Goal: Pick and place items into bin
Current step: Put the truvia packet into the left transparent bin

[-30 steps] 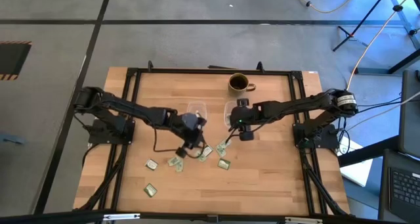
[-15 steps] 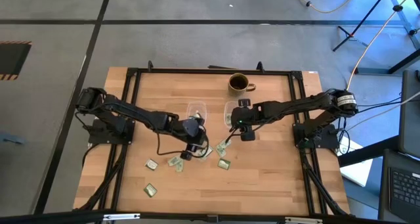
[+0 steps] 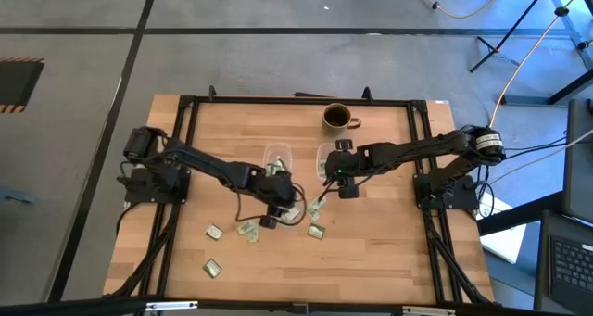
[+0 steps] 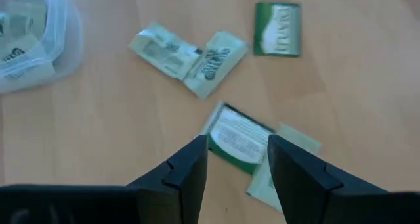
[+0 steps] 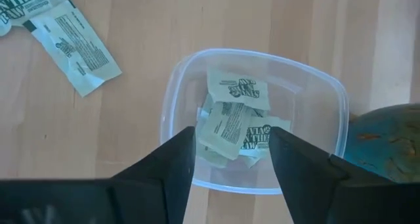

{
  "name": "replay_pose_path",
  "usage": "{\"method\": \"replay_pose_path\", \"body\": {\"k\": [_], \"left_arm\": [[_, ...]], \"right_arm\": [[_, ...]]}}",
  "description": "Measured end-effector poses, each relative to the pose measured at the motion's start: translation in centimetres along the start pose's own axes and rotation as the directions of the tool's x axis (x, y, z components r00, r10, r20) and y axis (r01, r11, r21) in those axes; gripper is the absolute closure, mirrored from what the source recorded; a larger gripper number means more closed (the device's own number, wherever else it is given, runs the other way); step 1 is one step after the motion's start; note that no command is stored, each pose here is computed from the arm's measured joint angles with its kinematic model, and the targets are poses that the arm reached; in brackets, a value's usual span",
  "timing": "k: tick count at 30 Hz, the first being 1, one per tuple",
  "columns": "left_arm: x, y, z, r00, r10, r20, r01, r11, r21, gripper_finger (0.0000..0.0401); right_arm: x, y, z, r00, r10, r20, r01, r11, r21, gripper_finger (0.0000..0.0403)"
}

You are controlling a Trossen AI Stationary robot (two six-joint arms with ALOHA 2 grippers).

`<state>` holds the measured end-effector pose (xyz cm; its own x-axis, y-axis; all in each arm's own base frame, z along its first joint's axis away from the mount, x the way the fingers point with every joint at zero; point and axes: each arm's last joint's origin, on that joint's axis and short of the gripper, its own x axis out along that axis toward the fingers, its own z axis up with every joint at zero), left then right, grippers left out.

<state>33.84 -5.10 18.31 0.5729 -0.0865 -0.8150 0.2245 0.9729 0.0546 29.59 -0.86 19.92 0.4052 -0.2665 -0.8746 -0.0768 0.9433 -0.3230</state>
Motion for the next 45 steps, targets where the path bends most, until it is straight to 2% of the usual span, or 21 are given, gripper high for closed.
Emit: {"method": "replay_pose_path", "body": {"k": [4, 7, 13, 18, 29, 35, 45], "left_arm": [[1.3, 0.1, 1.2, 0.997, -0.003, -0.075, 0.004, 1.000, 0.011, 0.0248], [2.5, 0.0, 1.1, 0.990, -0.014, -0.142, 0.016, 1.000, 0.018, 0.0248], [4.4, 0.0, 0.6, 0.979, -0.020, -0.201, 0.020, 1.000, -0.005, 0.0248], [5.0, -0.2, 0.4, 0.978, -0.067, -0.198, 0.063, 0.998, -0.025, 0.0248], [5.4, 0.0, 0.3, 0.978, -0.063, -0.197, 0.051, 0.997, -0.066, 0.0250], [6.5, -0.1, -0.1, 0.972, -0.097, -0.215, 0.083, 0.994, -0.077, 0.0263], [6.4, -0.1, -0.1, 0.971, -0.101, -0.218, 0.086, 0.993, -0.076, 0.0296]], "right_arm": [[0.0, 0.0, 0.0, 1.000, -0.001, 0.005, 0.001, 1.000, 0.002, 0.0205], [0.0, 0.0, 0.1, 1.000, -0.002, 0.007, 0.002, 1.000, 0.002, 0.0205], [0.0, 0.0, 0.1, 1.000, -0.001, 0.007, 0.001, 1.000, 0.002, 0.0205], [0.0, 0.0, 0.1, 1.000, -0.001, 0.008, 0.001, 1.000, 0.002, 0.0205], [0.0, 0.0, 0.1, 1.000, -0.002, 0.009, 0.001, 1.000, 0.007, 0.0205], [0.0, 0.0, 0.1, 1.000, -0.002, 0.009, 0.001, 1.000, 0.007, 0.0205], [0.0, 0.0, 0.1, 1.000, -0.001, 0.008, 0.001, 1.000, 0.006, 0.0205]]}}
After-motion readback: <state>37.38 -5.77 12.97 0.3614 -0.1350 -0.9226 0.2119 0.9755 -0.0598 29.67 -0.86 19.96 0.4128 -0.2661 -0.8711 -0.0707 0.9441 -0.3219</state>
